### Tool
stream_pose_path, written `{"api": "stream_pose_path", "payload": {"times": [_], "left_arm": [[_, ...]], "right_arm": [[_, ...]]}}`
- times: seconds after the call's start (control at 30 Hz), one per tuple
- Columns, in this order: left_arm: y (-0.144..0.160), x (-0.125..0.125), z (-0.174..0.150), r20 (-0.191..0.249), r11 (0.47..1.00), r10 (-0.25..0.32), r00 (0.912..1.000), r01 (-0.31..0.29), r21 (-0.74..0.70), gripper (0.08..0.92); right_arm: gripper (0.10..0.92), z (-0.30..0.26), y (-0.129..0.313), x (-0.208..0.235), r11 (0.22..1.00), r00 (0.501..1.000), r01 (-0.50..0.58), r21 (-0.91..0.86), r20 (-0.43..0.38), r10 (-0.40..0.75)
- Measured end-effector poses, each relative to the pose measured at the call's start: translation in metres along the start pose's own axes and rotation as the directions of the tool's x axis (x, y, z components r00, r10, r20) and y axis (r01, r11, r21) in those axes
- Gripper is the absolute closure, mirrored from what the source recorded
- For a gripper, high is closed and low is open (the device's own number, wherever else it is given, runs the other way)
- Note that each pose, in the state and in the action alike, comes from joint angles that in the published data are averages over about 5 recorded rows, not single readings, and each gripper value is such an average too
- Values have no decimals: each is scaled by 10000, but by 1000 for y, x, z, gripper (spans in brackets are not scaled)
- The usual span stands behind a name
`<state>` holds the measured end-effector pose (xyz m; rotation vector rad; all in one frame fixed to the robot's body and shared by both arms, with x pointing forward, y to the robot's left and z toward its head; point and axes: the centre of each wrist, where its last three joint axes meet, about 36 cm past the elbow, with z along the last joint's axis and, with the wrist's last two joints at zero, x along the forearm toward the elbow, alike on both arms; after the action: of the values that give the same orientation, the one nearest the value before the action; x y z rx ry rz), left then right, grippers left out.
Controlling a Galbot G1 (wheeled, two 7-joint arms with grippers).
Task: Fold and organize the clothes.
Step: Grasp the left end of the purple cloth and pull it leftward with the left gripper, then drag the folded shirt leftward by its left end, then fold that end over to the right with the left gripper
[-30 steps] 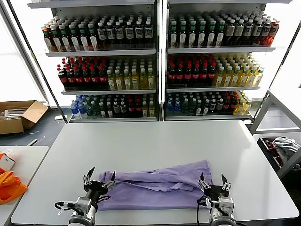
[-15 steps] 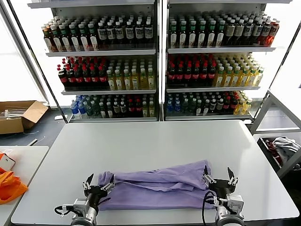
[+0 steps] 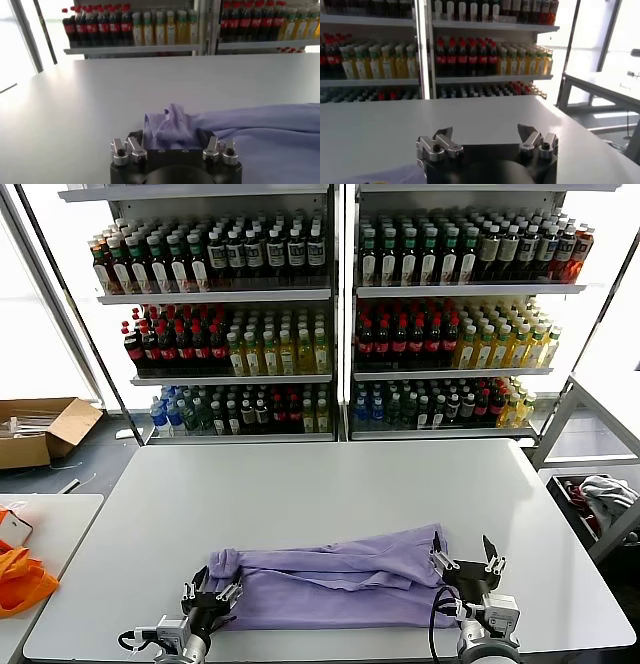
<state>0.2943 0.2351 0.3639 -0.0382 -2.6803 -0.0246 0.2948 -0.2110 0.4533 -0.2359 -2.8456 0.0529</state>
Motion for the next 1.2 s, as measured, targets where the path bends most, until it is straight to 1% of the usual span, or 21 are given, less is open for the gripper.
{"api": "stream_pose_path", "payload": {"times": [0.27,0.47,0.6,0.7,0.83,0.93,1.0,1.1,1.2], "left_arm": [[-1,0,2,-8,9998,173,9998,-173,95,566],[3,-1,6,-18,9999,147,9999,-146,78,739],[9,-3,5,78,10000,49,10000,-49,30,849],[17,-3,0,242,9999,-128,9996,128,-15,890],[38,-4,-13,669,9981,-566,9962,580,-192,891],[64,-4,-24,1025,9927,-1063,9890,1114,-452,891],[86,-4,-32,1271,9854,-1459,9811,1555,-694,891],[120,-2,-45,1607,9677,-2097,9645,2283,-1073,891],[154,4,-60,1923,9433,-2694,9436,2988,-1447,891]], "right_arm": [[200,-3,-1,-2,10000,9999,-72,-42,93,72],[200,-6,-4,-3,9999,9997,-113,-53,195,114],[200,-9,-5,-3,9999,9996,-99,-46,264,101],[200,-10,-5,-4,10000,9995,-73,-52,310,75],[200,-11,-3,-5,10000,9994,-15,-63,347,17],[200,-11,-2,-6,10000,9994,42,-65,350,-40],[200,-11,0,-7,9999,9993,90,-71,356,-88],[200,-12,2,-8,9998,9991,181,-92,380,-177],[200,-13,4,-8,9995,9988,285,-127,405,-279]]}}
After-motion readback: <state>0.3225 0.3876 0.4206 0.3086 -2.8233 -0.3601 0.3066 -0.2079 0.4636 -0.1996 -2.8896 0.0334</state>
